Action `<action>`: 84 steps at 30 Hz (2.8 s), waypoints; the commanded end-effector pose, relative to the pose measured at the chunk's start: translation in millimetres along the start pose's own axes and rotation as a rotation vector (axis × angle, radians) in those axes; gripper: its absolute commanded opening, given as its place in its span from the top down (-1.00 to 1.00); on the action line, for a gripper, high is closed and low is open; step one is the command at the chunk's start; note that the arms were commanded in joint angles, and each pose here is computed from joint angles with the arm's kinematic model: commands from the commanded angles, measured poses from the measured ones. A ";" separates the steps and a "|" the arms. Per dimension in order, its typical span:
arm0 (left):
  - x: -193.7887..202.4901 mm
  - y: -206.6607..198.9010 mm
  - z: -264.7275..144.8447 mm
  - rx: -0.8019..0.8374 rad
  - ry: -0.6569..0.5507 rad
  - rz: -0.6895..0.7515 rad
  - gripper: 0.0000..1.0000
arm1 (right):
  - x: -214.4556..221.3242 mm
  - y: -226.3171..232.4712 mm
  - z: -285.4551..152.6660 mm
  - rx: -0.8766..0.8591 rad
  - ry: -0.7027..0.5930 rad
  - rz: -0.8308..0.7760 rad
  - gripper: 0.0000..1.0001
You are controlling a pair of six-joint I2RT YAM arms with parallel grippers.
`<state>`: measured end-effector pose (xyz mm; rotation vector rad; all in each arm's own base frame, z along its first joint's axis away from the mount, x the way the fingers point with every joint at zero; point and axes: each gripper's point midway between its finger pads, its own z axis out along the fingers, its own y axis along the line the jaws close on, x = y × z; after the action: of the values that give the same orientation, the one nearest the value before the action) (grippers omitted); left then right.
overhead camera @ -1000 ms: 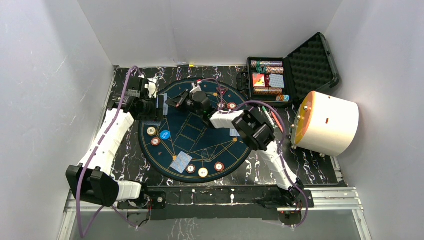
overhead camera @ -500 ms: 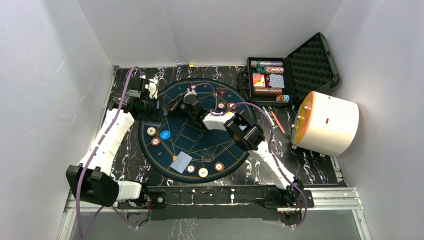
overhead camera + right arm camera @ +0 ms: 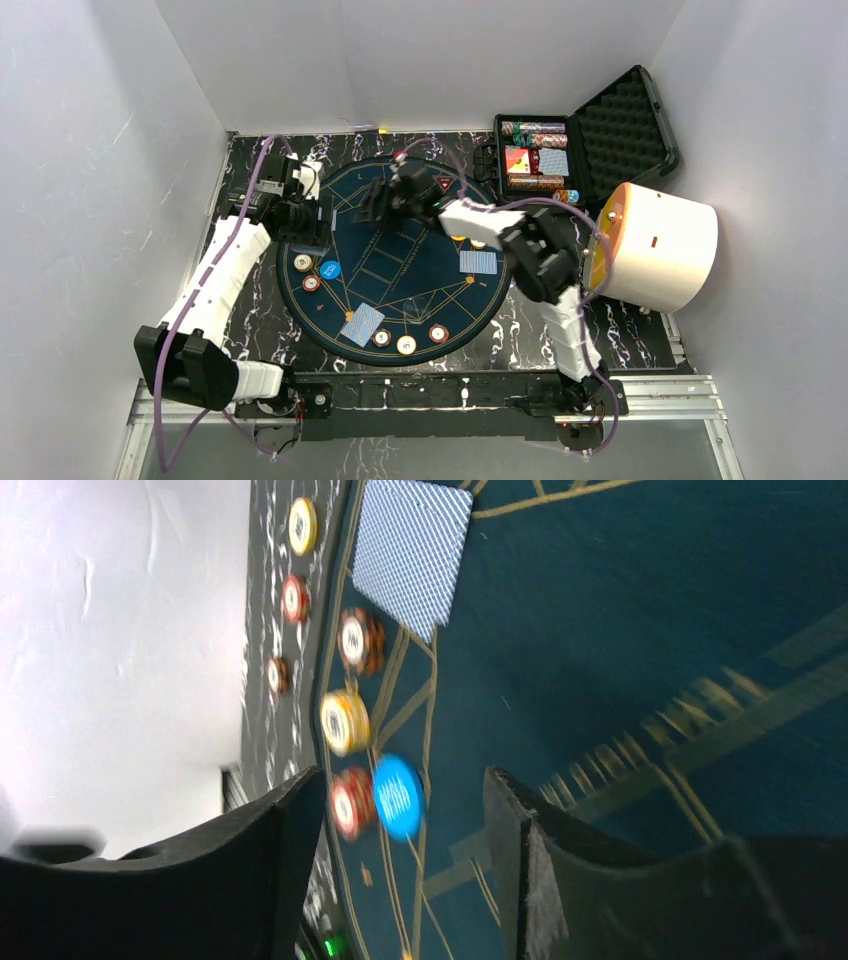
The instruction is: Distribute texas hold em gaming equipment
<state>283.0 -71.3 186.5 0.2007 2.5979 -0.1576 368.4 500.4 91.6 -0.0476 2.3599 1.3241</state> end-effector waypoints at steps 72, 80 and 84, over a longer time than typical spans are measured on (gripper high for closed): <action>55.9 -123.5 35.0 0.269 0.070 0.522 1.00 | 28.0 52.3 -176.7 -0.528 0.394 -0.181 0.79; 56.5 -122.9 36.0 0.265 0.071 0.517 1.00 | 16.3 51.0 -189.8 -0.516 0.356 -0.174 1.00; 54.7 -121.5 37.8 0.247 0.064 0.499 1.00 | 8.8 44.0 -201.7 -0.494 0.323 -0.156 1.00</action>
<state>235.0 -187.8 133.4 0.9625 2.5029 -0.2855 275.7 375.9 182.4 -0.6008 2.2484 1.9310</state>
